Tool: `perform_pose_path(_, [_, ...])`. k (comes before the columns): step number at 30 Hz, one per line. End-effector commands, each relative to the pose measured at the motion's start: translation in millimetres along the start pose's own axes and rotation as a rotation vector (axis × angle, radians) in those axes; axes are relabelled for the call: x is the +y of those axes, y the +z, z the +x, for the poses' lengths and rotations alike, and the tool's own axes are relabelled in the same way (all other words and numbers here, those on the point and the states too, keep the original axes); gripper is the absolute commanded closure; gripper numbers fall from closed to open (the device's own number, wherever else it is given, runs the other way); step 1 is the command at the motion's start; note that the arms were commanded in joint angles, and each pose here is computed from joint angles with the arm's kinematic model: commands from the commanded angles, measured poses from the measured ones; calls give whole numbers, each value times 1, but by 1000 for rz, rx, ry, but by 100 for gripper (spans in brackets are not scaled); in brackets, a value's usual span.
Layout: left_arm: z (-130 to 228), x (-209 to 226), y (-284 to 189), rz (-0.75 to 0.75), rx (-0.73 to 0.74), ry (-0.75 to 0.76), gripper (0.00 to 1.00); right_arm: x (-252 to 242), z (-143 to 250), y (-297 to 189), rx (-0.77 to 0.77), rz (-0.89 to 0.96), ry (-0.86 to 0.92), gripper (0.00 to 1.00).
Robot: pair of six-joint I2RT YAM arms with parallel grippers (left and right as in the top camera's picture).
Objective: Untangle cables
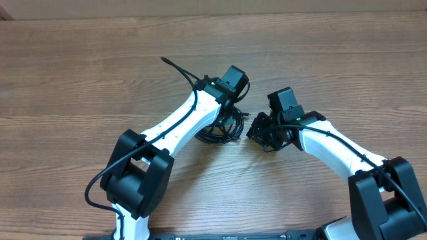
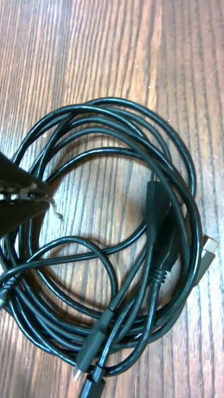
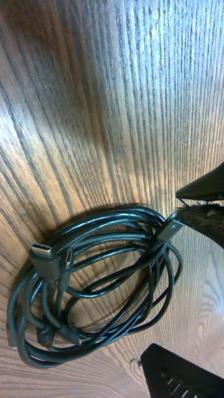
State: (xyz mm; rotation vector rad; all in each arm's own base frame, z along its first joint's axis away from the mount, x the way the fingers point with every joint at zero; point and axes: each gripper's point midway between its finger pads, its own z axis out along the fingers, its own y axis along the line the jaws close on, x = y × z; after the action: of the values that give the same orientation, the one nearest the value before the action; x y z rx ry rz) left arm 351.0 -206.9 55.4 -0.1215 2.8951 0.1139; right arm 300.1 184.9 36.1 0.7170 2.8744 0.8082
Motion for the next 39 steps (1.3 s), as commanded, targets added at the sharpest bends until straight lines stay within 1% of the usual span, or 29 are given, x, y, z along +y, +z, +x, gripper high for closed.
perform_pose_path(1, [-1,-7,-8,39,-1,-62,88,-3,1,3,-1,12,-7,96])
perform_pose_path(3, [2,-5,-7,31,7,-81,82,-4,1,3,-1,13,-7,96])
perform_pose_path(7, [7,-3,0,19,21,-128,76,-4,1,3,-3,16,-7,96])
perform_pose_path(10, [11,-2,6,7,33,-150,73,-4,1,3,-3,16,-6,96])
perform_pose_path(15, [17,-3,20,-14,59,-176,72,-4,1,3,-3,16,-6,95])
perform_pose_path(16, [19,-5,25,-11,69,-176,72,-4,1,3,-2,16,-6,92])
perform_pose_path(17, [20,-8,27,0,81,-176,72,-4,1,3,-3,16,-6,85])
perform_pose_path(19, [24,-15,33,29,112,-178,74,-4,1,3,-3,16,-5,76])
perform_pose_path(22, [29,-21,40,50,139,-178,75,-5,0,3,-4,19,-5,77])
perform_pose_path(23, [29,-21,42,48,141,-177,75,-5,0,3,-4,22,-3,82])
perform_pose_path(24, [30,-21,45,43,146,-177,75,-6,0,3,-7,24,-2,88])
perform_pose_path(27, [31,-18,50,40,165,-187,75,-10,-5,2,-20,34,25,89])
perform_pose_path(28, [31,-18,52,46,176,-193,75,-12,-7,0,-23,35,36,87])
perform_pose_path(32, [28,-17,54,69,189,-215,75,-25,-18,-6,-35,50,103,74])
perform_pose_path(34, [27,-20,54,85,190,-218,75,-33,-22,-9,-36,64,136,71])
perform_pose_path(39, [26,-24,58,110,183,-221,74,-51,-29,-16,-36,97,194,68])
